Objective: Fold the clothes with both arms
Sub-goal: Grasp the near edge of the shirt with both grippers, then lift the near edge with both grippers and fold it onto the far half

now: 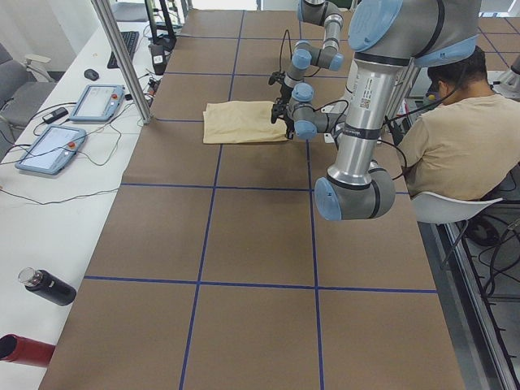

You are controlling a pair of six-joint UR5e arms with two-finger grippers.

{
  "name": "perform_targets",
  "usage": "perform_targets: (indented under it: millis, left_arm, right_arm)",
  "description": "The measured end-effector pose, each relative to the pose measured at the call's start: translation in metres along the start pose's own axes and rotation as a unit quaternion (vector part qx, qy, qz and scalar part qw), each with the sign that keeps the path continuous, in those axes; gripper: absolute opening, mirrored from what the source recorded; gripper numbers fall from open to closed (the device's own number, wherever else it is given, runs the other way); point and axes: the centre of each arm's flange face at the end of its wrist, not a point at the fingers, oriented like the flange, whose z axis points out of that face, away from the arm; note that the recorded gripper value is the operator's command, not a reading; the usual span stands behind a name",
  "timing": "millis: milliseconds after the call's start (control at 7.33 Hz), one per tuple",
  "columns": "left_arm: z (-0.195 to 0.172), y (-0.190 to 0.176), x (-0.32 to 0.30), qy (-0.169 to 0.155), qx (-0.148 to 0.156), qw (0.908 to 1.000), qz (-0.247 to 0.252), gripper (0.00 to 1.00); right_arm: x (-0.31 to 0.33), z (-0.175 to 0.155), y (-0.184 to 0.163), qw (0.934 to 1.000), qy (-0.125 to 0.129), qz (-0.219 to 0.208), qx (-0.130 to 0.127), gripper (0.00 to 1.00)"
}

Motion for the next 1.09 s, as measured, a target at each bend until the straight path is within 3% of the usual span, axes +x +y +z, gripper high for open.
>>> perform_targets:
  millis: [1091]
  left_arm:
    - [-0.0026,-0.0004,0.0032,0.004,0.001,1.0,0.0,0.0]
  right_arm:
    - [-0.0075,-0.0086,-0.0028,1.0,-0.003,0.001,0.001,0.0]
